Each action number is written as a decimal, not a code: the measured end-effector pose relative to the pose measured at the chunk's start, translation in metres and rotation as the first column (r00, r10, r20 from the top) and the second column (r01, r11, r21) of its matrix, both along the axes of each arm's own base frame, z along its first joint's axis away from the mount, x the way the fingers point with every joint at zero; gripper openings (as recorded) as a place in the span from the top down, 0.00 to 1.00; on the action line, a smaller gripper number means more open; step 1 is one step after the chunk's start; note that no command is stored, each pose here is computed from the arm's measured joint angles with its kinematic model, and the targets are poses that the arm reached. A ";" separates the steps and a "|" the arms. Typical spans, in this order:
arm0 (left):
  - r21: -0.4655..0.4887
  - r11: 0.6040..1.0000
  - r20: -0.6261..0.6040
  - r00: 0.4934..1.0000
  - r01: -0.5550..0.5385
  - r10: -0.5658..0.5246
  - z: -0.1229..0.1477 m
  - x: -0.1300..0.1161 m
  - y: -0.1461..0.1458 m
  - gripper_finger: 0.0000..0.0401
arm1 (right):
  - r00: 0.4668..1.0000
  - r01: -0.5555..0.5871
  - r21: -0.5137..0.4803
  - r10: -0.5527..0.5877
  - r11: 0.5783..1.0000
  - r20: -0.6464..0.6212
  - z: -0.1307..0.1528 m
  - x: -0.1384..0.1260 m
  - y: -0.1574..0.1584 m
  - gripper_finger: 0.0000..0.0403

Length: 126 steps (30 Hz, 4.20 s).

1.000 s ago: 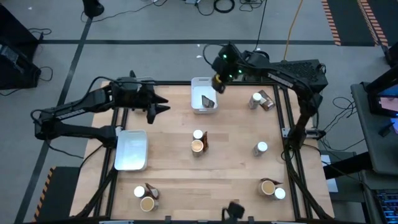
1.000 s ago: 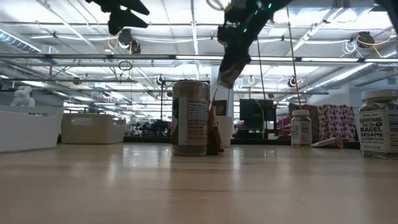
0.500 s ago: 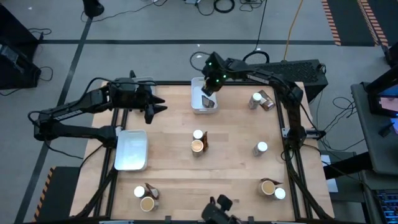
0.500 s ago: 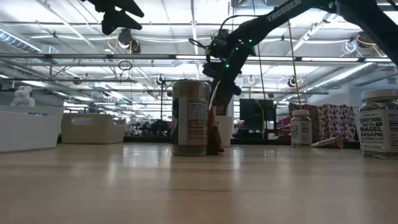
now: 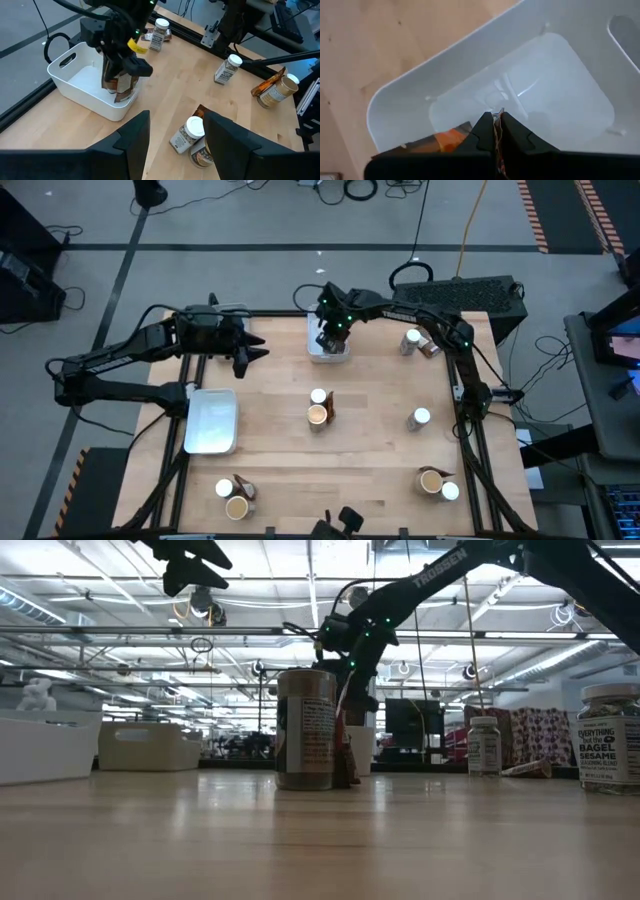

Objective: Sort spices by type
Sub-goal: Put the brown seasoning pack into the top white bin

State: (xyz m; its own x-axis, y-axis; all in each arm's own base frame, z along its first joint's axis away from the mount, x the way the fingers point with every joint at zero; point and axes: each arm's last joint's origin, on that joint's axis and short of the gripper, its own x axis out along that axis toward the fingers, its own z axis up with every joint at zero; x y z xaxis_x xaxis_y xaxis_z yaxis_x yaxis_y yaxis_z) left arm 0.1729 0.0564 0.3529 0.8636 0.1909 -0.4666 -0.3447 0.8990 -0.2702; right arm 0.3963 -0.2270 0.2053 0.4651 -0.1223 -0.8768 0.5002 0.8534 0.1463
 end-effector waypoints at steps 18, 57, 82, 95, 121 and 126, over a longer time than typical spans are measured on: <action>0.001 1.000 0.000 1.000 0.000 0.000 0.000 0.000 0.000 0.53 | 0.998 -0.042 0.040 0.044 0.998 -0.033 -0.001 -0.002 0.006 0.83; 0.030 0.999 -0.006 1.000 0.015 -0.015 0.000 0.000 0.000 0.53 | 0.821 -0.527 0.285 0.566 0.801 -0.075 0.133 -0.005 0.134 0.72; 0.071 0.997 -0.010 0.999 0.036 -0.036 0.001 0.000 0.000 0.53 | 0.181 -0.983 -0.003 0.977 0.182 -0.114 0.113 0.016 0.176 0.72; 0.042 0.999 -0.001 1.000 0.021 -0.021 0.001 0.000 0.000 0.53 | 0.141 -0.989 0.041 0.986 0.145 -0.090 0.094 0.018 0.181 0.79; 0.028 1.000 0.002 1.000 0.013 -0.013 0.001 0.000 0.000 0.53 | 0.047 -0.997 -0.063 0.971 0.034 -0.233 0.080 0.031 0.192 0.79; 0.028 1.000 0.002 1.000 0.013 -0.013 0.001 0.000 0.000 0.53 | 0.051 -0.997 -0.065 0.972 0.037 -0.230 0.080 0.031 0.187 0.79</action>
